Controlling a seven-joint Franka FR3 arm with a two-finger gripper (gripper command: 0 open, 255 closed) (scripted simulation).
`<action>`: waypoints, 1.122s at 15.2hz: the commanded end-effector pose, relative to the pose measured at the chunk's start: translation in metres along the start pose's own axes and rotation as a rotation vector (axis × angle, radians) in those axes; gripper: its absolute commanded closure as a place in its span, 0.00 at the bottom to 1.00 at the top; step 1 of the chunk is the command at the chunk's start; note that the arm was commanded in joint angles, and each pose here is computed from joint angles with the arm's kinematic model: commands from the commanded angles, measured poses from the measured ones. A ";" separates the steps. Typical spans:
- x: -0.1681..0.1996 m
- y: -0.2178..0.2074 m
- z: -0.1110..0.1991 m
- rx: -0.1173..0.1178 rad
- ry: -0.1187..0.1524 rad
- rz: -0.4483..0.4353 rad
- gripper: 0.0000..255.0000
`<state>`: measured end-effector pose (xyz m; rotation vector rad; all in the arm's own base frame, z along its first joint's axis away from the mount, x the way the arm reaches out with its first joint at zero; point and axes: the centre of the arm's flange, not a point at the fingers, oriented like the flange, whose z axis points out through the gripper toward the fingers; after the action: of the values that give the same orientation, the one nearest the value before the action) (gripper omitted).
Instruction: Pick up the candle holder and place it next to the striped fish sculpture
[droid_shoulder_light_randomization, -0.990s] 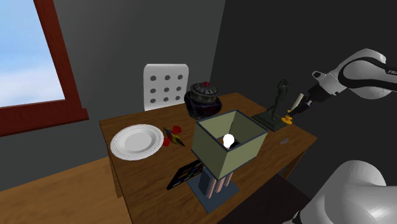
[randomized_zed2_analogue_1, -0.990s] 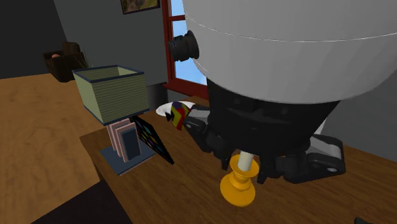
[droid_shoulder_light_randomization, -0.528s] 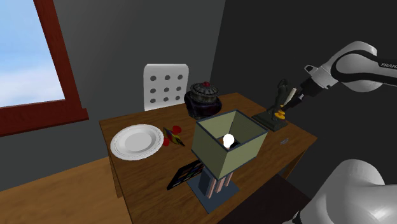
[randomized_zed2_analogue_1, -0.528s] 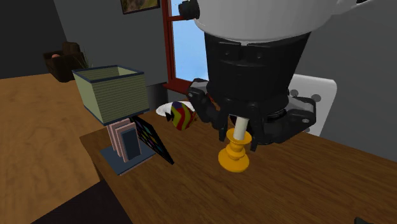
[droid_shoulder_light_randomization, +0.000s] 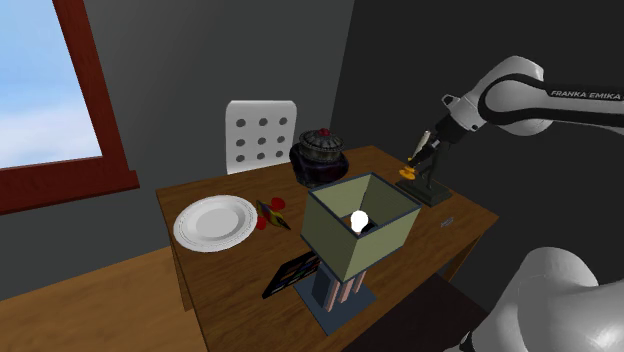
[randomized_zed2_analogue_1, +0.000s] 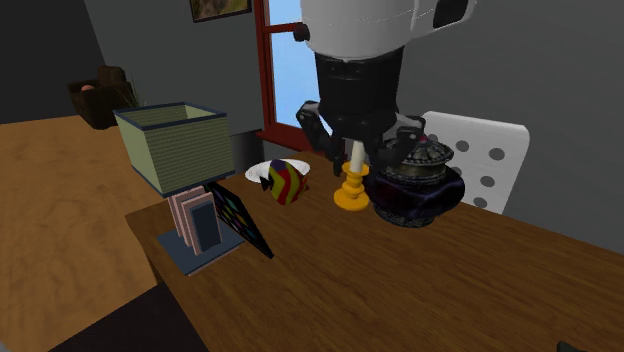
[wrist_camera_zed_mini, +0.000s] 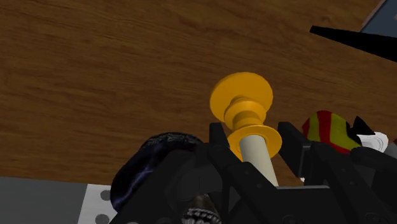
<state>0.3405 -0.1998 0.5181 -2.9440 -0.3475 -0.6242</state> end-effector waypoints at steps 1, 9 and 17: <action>0.021 -0.012 0.009 0.000 0.001 0.001 1.00; 0.107 -0.058 0.051 0.000 0.001 0.001 1.00; 0.193 -0.104 0.092 0.000 0.001 0.001 1.00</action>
<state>0.5091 -0.0550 0.5216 -2.9436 -0.3464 -0.6254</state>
